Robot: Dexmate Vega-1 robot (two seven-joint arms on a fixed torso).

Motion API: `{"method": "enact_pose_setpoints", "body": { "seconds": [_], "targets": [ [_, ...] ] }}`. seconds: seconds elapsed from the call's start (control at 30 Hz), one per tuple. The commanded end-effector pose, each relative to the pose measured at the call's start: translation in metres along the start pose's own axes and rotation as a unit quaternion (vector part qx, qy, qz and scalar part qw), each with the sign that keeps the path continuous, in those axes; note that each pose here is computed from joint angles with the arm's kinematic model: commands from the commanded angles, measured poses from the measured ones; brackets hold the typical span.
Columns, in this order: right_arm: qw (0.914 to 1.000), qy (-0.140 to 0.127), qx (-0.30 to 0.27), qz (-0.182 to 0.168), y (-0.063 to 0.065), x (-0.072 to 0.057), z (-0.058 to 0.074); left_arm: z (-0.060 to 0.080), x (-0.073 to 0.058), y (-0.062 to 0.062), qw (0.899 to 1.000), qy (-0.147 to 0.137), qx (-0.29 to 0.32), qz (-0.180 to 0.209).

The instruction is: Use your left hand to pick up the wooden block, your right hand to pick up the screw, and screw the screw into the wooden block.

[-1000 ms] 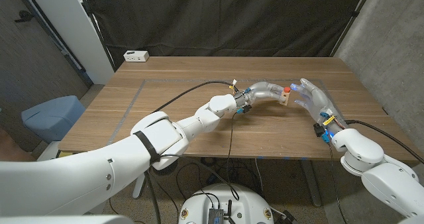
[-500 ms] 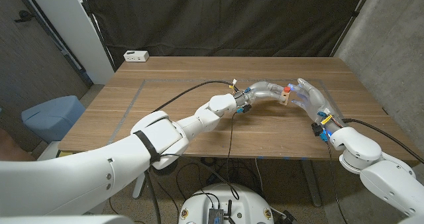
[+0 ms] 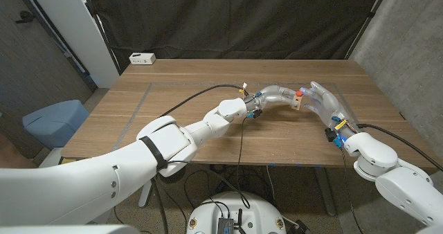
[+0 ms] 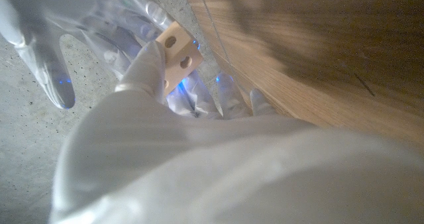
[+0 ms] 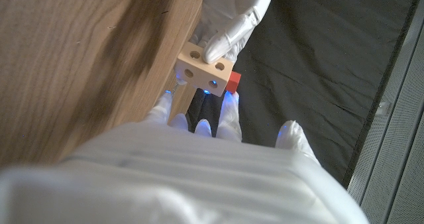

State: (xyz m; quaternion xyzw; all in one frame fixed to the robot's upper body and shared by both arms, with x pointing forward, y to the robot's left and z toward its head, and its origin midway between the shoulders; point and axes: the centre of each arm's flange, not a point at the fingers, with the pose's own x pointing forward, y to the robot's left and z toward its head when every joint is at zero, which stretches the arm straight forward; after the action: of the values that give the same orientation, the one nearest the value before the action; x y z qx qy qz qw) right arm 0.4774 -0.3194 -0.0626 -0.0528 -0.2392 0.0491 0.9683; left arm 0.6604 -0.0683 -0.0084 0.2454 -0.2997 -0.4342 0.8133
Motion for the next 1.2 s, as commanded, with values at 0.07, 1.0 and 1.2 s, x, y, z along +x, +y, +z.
{"method": "enact_pose_setpoints", "body": {
  "seconds": [0.07,1.0,1.2],
  "targets": [
    [1.0,0.001,0.002,-0.005,0.0,0.0,-0.001,-0.001,0.0,0.002,1.0,0.004,-0.003,0.002],
    [0.9999,0.004,0.002,-0.011,0.001,-0.009,-0.002,0.0,-0.001,0.0,1.0,-0.002,-0.002,0.0],
    [0.9999,0.003,0.003,-0.011,0.0,-0.011,-0.002,0.001,-0.001,-0.001,1.0,-0.005,-0.001,-0.002]
  ]
}}
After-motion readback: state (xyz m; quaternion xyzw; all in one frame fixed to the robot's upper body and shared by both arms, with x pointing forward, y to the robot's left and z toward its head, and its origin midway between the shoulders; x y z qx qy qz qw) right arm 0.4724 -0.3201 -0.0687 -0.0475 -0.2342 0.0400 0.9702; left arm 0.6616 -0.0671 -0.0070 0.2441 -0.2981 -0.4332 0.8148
